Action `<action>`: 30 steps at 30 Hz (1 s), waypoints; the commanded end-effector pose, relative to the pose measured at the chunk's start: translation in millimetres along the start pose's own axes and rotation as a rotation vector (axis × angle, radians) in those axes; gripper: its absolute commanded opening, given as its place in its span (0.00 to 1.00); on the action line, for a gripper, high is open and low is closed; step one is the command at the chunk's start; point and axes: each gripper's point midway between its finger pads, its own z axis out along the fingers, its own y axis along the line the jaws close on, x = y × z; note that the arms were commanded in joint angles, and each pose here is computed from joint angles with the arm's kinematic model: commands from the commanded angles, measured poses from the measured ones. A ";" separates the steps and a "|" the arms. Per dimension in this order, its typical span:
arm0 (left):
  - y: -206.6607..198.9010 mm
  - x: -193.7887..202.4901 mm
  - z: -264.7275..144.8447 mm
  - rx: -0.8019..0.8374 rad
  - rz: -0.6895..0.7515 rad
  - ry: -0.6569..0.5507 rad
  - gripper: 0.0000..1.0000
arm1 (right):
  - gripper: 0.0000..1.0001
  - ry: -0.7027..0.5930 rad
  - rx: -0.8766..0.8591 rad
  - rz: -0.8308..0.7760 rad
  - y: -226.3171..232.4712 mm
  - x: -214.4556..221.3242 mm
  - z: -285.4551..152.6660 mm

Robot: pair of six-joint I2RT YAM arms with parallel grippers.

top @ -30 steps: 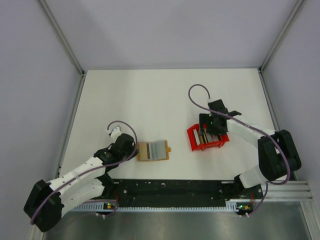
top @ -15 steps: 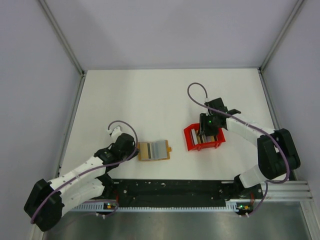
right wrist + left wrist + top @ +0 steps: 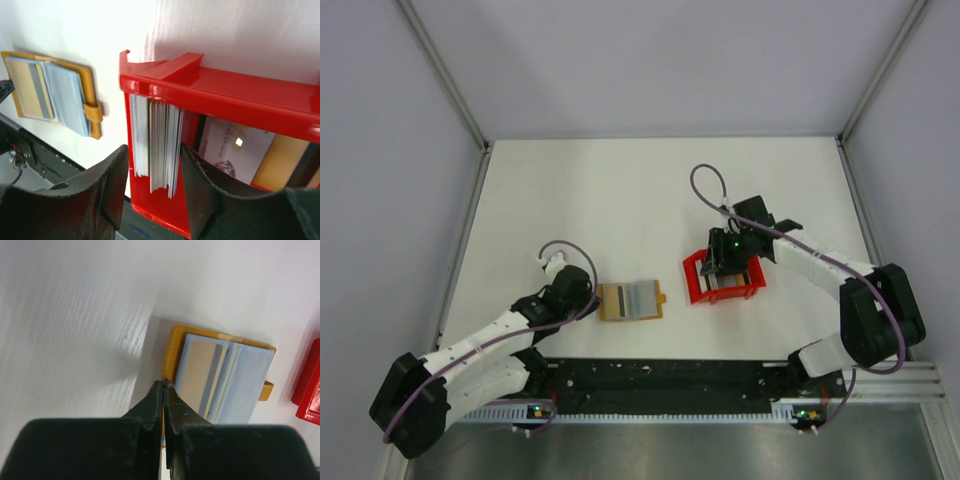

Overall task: Put the credit cards into the card holder
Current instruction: Pick up the credit card from the storage box.

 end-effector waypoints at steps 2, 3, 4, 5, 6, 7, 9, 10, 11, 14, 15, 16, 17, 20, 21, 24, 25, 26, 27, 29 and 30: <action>-9.1 -3.3 1.4 0.039 -0.010 -0.012 0.00 | 0.47 -0.023 -0.100 -0.068 43.1 -7.5 -5.0; -10.4 -3.0 0.8 0.043 -0.009 -0.009 0.00 | 0.47 -0.026 -0.091 -0.076 45.7 -6.3 -3.4; -10.1 -3.6 0.9 0.042 -0.010 -0.012 0.00 | 0.47 -0.027 -0.079 -0.079 47.4 -5.7 -1.4; -10.1 -3.6 0.9 0.042 -0.010 -0.012 0.00 | 0.48 -0.039 -0.061 -0.086 48.3 -6.5 -0.5; -9.6 -2.9 1.0 0.041 -0.008 -0.010 0.00 | 0.48 -0.042 -0.047 -0.088 48.8 -5.2 2.1; -9.6 -3.0 1.0 0.041 -0.010 -0.010 0.00 | 0.49 -0.046 -0.037 -0.092 49.7 -4.6 4.1; -9.2 -2.8 1.2 0.041 -0.007 -0.010 0.00 | 0.51 -0.069 0.000 -0.098 48.5 -6.8 5.6; -9.5 -3.0 1.0 0.041 -0.007 -0.010 0.00 | 0.51 -0.085 0.027 -0.100 44.5 -8.9 6.0; -9.4 -3.0 1.0 0.041 -0.006 -0.010 0.00 | 0.52 -0.098 0.047 -0.099 41.5 -10.2 5.2; -9.8 -3.4 0.9 0.044 -0.004 -0.011 0.00 | 0.61 -0.133 0.112 -0.086 29.0 -14.4 5.3; -9.5 -3.2 1.1 0.043 -0.002 -0.010 0.00 | 0.64 -0.135 0.123 -0.085 26.4 -14.2 6.1; -9.8 -2.7 0.9 0.044 -0.001 -0.008 0.00 | 0.65 -0.132 0.125 -0.082 25.1 -13.2 8.2; -9.3 -2.8 1.0 0.043 -0.004 -0.008 0.00 | 0.66 -0.121 0.114 -0.081 25.8 -10.8 11.0; -9.5 -1.7 1.6 0.046 -0.007 -0.004 0.00 | 0.67 -0.078 0.066 -0.069 30.6 -2.7 21.6; -10.2 -1.8 1.4 0.049 -0.007 -0.004 0.00 | 0.67 -0.061 0.046 -0.062 33.3 0.1 25.3; -10.4 -0.8 1.6 0.048 -0.004 0.000 0.00 | 0.68 -0.024 -0.007 -0.051 41.5 5.2 31.7; -11.1 -1.9 1.6 0.050 -0.006 -0.003 0.00 | 0.68 -0.026 -0.023 -0.048 44.6 4.4 31.9; -11.3 -1.5 1.7 0.051 -0.004 0.000 0.00 | 0.68 -0.030 -0.030 -0.043 46.1 3.9 31.7; -11.2 -1.7 1.7 0.049 -0.002 -0.001 0.00 | 0.68 -0.035 -0.033 -0.040 47.0 3.1 31.2; -11.7 -2.2 1.8 0.050 -0.002 -0.001 0.00 | 0.67 -0.053 -0.032 -0.038 48.3 -0.1 27.7; -12.2 -2.2 1.8 0.050 -0.001 -0.002 0.00 | 0.67 -0.067 -0.033 -0.041 49.5 -2.4 25.2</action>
